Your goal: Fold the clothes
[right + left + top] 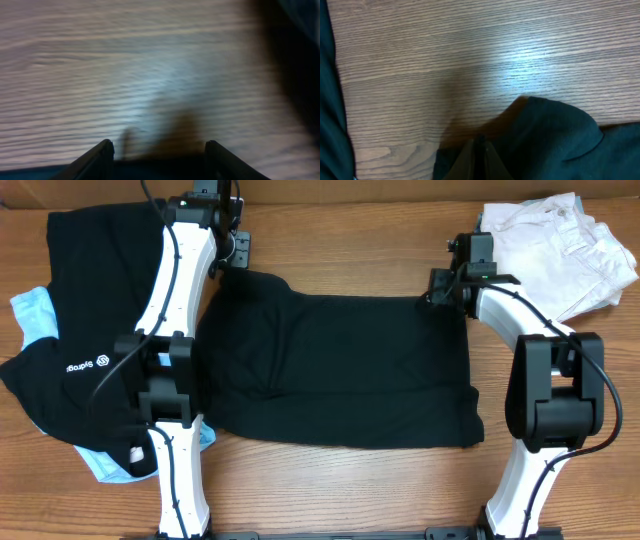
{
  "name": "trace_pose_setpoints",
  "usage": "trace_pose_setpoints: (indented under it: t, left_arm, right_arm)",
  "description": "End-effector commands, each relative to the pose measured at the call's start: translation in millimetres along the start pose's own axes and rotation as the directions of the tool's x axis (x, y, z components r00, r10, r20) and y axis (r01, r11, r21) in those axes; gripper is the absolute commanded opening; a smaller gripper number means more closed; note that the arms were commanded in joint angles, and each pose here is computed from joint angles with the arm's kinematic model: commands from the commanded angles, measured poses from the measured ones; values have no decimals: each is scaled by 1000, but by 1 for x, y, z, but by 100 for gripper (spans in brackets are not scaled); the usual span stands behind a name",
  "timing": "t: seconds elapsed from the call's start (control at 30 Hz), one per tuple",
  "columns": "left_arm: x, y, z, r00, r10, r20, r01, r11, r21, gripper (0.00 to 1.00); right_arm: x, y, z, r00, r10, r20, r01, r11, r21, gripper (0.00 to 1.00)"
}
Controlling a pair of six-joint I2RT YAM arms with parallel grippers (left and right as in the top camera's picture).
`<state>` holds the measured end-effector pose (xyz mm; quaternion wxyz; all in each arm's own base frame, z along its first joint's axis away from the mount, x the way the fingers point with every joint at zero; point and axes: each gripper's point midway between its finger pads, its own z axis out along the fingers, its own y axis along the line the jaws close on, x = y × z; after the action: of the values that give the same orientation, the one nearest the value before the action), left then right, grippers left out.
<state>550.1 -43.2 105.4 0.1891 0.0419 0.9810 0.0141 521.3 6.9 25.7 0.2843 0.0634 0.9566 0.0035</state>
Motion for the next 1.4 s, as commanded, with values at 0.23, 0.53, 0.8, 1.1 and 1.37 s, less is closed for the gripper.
trace_pose_setpoints:
  t: [0.23, 0.53, 0.8, 1.1, 1.37]
  left_arm:
    - [-2, 16, -18, 999, -37, 11, 37, 999, -25, 4]
    - [5, 31, -20, 999, -37, -13, 35, 993, -111, 4]
    - [2, 39, -53, 999, -44, 21, 47, 990, -132, 4]
    - [30, 37, -93, 995, -87, -50, 81, 990, -119, 4]
    - [89, 28, -82, 952, -106, -288, 81, 992, -98, 4]
  right_arm:
    - [19, -21, 12, 997, 24, -69, -22, 999, 33, 53]
    - [20, -14, 6, 995, 27, -94, -29, 999, -13, 4]
    - [-20, -27, -70, 995, 64, -75, -65, 998, -22, 4]
    - [23, -29, -137, 941, 173, -290, -197, 979, -53, 4]
    - [99, -33, -144, 795, 303, -526, -307, 948, 83, 4]
